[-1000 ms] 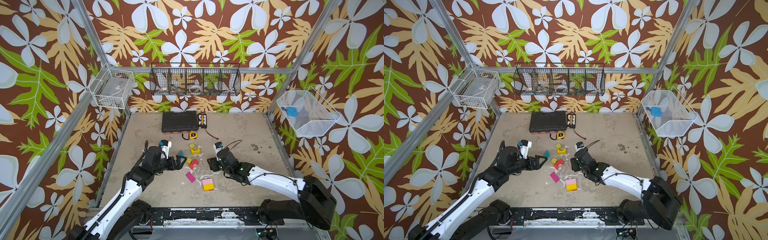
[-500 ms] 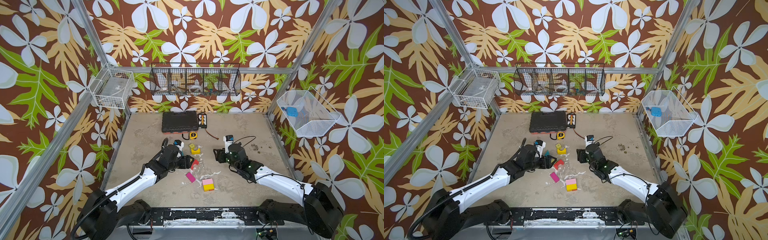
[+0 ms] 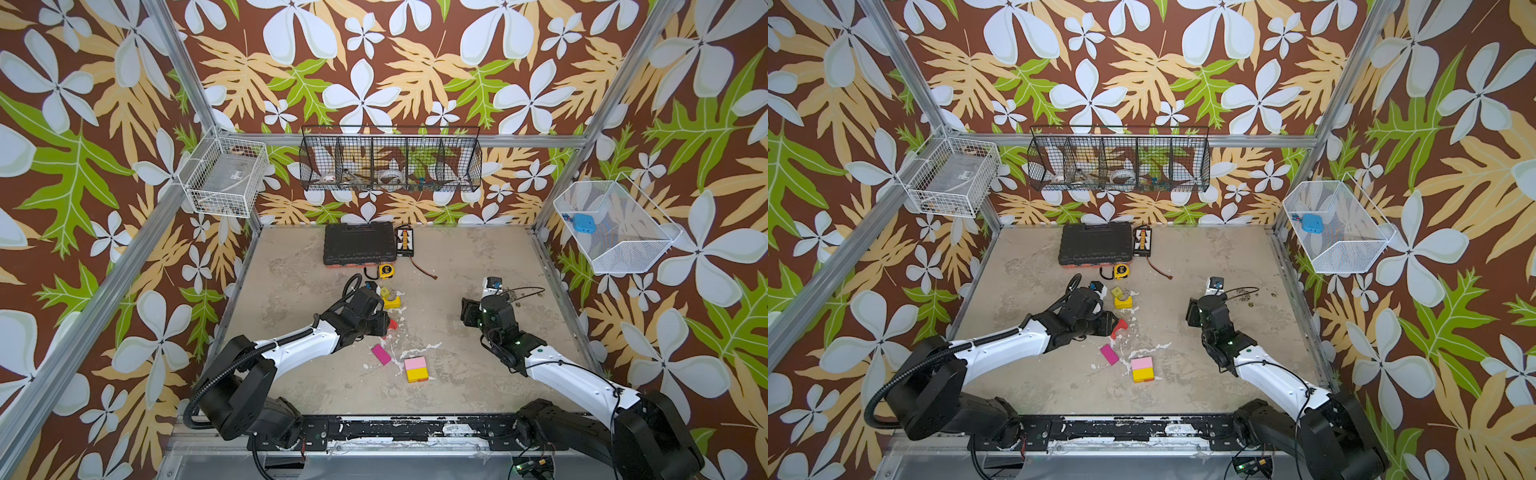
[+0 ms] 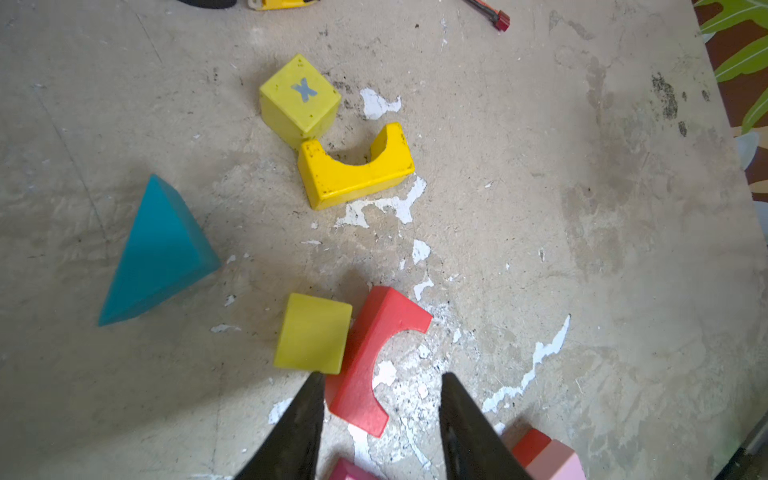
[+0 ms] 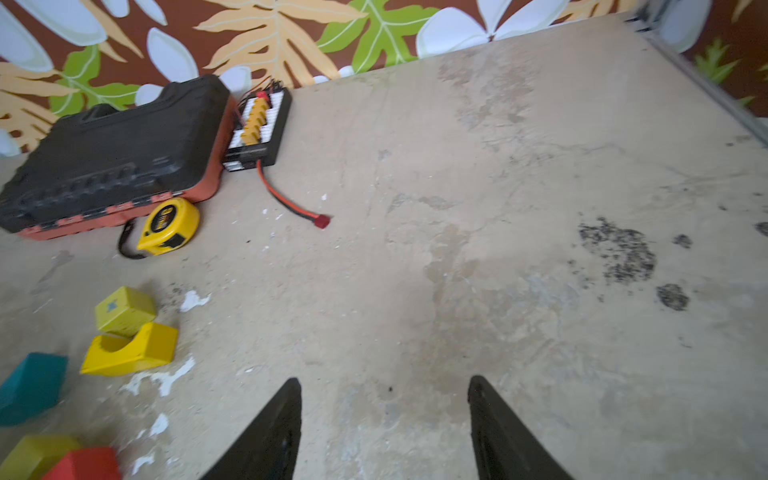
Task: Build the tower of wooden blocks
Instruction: 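Withdraw the right gripper to the far side while the left gripper approaches the red arch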
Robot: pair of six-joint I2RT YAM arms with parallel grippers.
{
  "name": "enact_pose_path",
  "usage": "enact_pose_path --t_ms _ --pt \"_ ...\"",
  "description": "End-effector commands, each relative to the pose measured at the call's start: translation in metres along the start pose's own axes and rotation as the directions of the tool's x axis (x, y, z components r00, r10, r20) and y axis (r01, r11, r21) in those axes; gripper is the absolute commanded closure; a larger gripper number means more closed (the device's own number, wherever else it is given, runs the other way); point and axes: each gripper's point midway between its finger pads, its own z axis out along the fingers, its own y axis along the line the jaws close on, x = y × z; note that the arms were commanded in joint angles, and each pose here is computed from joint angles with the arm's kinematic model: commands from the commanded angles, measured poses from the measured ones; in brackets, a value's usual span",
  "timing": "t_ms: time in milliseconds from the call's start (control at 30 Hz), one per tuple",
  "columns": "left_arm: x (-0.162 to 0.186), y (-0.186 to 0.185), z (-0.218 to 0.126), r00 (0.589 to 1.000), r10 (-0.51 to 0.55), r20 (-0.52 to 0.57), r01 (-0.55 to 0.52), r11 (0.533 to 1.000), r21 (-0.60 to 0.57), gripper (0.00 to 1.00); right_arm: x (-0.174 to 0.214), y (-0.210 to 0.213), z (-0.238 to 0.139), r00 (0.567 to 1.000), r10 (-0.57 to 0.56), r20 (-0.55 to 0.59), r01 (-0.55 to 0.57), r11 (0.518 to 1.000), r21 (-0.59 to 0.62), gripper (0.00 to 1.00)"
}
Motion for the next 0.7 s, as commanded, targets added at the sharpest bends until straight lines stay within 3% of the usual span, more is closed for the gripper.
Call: enact_pose_path --t_ms 0,200,667 --pt "-0.002 0.001 0.006 1.000 0.021 0.003 -0.021 0.999 -0.029 0.56 -0.011 -0.019 -0.001 0.997 0.005 0.071 -0.012 0.995 0.095 0.36" --pt "0.008 0.009 0.016 0.999 0.037 -0.028 -0.039 0.995 -0.094 0.60 -0.005 -0.033 0.009 0.998 0.027 0.061 -0.035 0.991 0.128 0.36" --pt "0.025 0.009 0.035 0.994 0.051 -0.096 -0.060 0.993 -0.097 0.65 -0.002 -0.035 0.014 0.999 0.032 0.040 -0.037 0.991 0.128 0.36"
